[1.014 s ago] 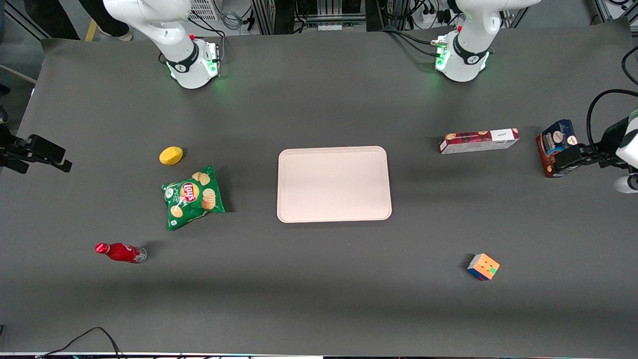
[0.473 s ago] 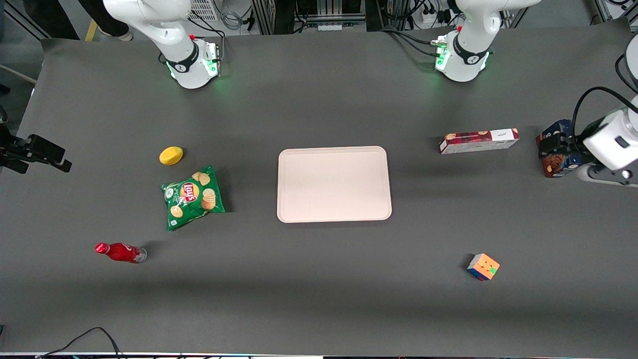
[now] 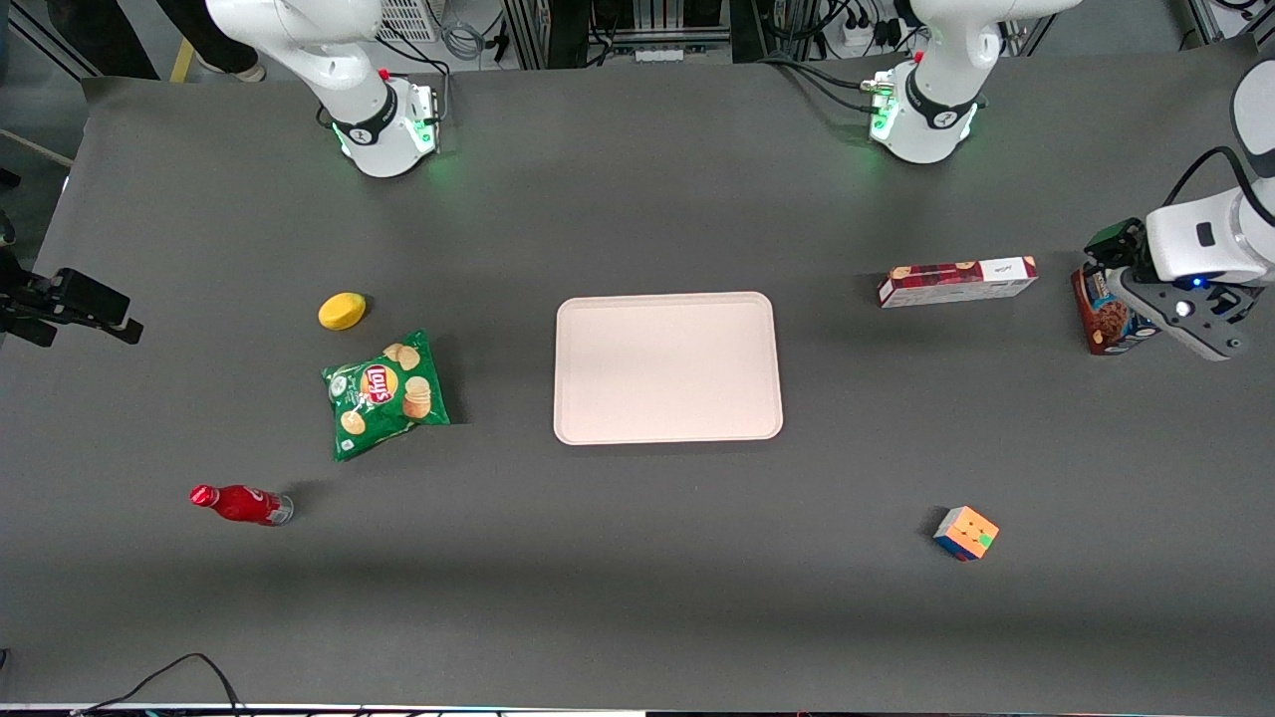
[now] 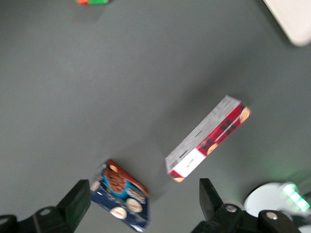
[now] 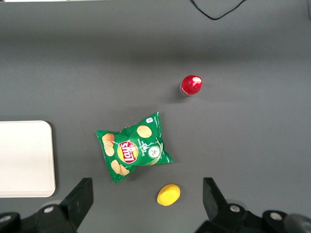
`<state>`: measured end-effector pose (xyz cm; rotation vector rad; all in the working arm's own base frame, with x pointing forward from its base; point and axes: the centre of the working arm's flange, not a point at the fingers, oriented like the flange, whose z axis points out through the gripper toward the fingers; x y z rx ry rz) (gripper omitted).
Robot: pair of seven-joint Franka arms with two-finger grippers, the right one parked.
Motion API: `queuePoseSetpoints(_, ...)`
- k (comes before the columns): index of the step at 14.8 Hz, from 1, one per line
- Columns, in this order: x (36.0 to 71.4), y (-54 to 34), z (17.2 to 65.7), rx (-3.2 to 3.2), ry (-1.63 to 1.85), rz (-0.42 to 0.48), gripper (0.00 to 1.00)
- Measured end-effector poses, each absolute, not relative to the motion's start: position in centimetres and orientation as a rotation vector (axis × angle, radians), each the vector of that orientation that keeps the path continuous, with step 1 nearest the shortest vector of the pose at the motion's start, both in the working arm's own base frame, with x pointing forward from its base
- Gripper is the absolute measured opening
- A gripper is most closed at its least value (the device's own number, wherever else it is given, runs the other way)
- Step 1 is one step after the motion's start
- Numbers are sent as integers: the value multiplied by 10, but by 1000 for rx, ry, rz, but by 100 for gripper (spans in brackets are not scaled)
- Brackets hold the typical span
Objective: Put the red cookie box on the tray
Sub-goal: 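Raise the left gripper and move it toward the red plaid cookie box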
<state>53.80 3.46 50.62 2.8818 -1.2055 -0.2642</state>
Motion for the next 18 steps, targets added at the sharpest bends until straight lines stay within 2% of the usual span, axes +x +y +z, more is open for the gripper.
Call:
queuePoseSetpoints(2, 537, 41, 496, 2772, -1450, -220, 100)
queuePoseSetpoints(4, 530, 45, 486, 2674, -1704, -112, 100)
queuePoseSetpoints(6, 508, 45, 477, 2623, -1848, -34, 100)
queuePoseSetpoints(8, 486, 41, 473, 2572, -1940, -12, 100)
queuePoseSetpoints(11, 473, 36, 468, 2452, -2034, 27, 100)
queuePoseSetpoints(18, 446, 32, 407, 2365, -1994, -55, 100)
